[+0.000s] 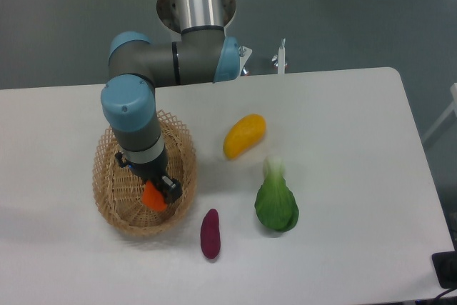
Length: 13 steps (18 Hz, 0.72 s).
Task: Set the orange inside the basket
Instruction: 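Lower the orange into the basket and open the gripper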
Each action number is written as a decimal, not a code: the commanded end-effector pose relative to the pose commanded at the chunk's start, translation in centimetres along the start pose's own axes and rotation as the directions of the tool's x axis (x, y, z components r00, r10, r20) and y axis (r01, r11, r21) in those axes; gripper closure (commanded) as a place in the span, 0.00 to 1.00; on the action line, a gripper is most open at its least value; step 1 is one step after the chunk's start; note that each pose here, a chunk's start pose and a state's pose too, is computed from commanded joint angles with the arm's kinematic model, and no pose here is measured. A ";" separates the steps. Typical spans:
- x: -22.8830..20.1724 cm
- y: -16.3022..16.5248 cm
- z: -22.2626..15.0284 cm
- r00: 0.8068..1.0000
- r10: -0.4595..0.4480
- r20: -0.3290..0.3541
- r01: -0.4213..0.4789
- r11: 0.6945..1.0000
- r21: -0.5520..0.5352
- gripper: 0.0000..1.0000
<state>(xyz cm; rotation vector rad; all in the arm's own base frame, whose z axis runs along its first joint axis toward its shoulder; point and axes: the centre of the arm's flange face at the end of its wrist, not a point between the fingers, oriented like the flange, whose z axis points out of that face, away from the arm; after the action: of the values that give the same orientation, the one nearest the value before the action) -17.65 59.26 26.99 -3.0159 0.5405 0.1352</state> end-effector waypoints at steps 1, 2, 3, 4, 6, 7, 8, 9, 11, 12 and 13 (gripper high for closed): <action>0.0 0.0 0.0 1.000 0.000 0.000 0.000 1.000 0.000 0.18; 0.0 0.0 0.0 1.000 0.000 0.000 0.000 1.000 0.000 0.15; 0.1 0.1 0.2 1.000 -0.001 -0.003 0.001 1.000 -0.001 0.07; 0.1 0.1 0.0 1.000 -0.003 -0.002 0.003 1.000 0.000 0.00; 0.6 -0.3 -0.4 0.999 -0.035 0.010 0.035 0.999 0.021 0.00; 0.7 0.0 -0.2 0.998 -0.061 0.020 0.060 0.998 0.034 0.00; 0.7 0.3 -0.1 0.997 -0.068 0.037 0.066 0.997 0.048 0.00; 0.7 1.0 -0.2 0.995 -0.084 0.059 0.080 0.995 0.067 0.00; -0.6 2.6 -0.9 0.989 -0.130 0.069 0.126 0.990 0.069 0.00; -1.5 3.6 -1.1 0.985 -0.159 0.073 0.154 0.986 0.070 0.00; -3.2 4.8 -1.6 0.978 -0.192 0.085 0.186 0.980 0.077 0.00</action>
<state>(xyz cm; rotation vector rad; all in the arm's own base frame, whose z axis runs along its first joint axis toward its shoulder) -22.16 55.73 28.66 -2.9555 0.2427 0.2372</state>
